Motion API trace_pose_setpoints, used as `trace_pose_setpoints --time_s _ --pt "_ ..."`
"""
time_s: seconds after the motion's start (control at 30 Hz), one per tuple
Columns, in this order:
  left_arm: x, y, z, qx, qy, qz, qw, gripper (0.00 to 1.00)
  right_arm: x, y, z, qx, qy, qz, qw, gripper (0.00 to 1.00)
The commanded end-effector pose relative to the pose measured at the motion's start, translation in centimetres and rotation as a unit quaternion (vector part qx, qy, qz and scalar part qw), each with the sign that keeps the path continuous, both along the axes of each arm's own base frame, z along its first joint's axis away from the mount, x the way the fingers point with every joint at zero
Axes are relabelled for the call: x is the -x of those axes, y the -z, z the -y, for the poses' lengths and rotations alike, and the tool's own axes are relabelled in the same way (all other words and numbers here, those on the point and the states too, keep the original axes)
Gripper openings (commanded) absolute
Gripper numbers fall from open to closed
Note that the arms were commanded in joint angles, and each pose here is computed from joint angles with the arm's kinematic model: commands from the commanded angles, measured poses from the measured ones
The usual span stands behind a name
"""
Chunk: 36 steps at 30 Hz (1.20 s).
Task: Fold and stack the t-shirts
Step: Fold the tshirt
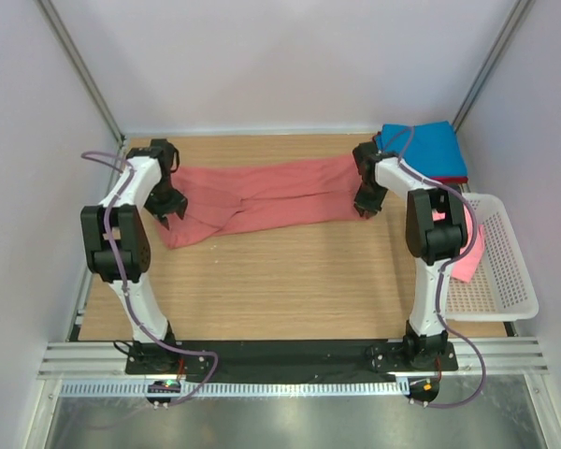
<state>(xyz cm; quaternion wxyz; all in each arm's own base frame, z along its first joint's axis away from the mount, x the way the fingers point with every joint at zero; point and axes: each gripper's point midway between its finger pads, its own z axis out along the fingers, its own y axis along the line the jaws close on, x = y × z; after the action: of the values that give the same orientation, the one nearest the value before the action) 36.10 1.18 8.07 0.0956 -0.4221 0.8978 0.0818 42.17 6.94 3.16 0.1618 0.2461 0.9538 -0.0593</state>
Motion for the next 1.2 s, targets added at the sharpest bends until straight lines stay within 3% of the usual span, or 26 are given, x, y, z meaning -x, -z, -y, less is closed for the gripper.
trace_pose_setpoints --time_s 0.0,0.2,0.37,0.53,0.6,0.67,0.87,1.17 --pt "-0.9 -1.8 -2.3 -0.032 -0.008 0.012 0.999 0.52 1.6 0.5 1.3 0.024 0.006 0.002 1.000 0.28" --pt "-2.9 -3.9 -3.8 -0.049 0.033 0.036 0.998 0.58 3.3 0.8 2.0 0.034 0.015 -0.007 0.999 0.28" --pt "-5.1 -5.1 1.4 0.063 0.106 0.118 0.985 0.60 3.3 -1.8 1.1 0.013 0.020 0.005 1.000 0.29" --pt "-5.4 -2.5 6.5 0.179 0.090 0.145 0.969 0.62 3.2 -6.8 -1.2 0.009 -0.017 0.042 0.999 0.32" --pt "-5.0 -0.9 9.3 0.226 0.078 0.127 0.963 0.62 4.0 -8.4 -1.7 -0.002 -0.022 0.050 0.999 0.32" --pt "-5.6 -0.2 10.7 0.246 0.065 0.133 0.958 0.63 4.9 -9.4 -1.8 -0.011 -0.023 0.058 0.998 0.33" --pt "-5.7 1.9 12.9 0.240 0.055 0.108 0.963 0.63 6.0 -10.8 -1.5 -0.016 -0.037 0.076 0.996 0.33" --pt "-3.1 3.4 12.1 0.162 0.038 0.057 0.985 0.58 4.5 -13.0 -2.5 -0.035 -0.048 0.096 0.994 0.34"
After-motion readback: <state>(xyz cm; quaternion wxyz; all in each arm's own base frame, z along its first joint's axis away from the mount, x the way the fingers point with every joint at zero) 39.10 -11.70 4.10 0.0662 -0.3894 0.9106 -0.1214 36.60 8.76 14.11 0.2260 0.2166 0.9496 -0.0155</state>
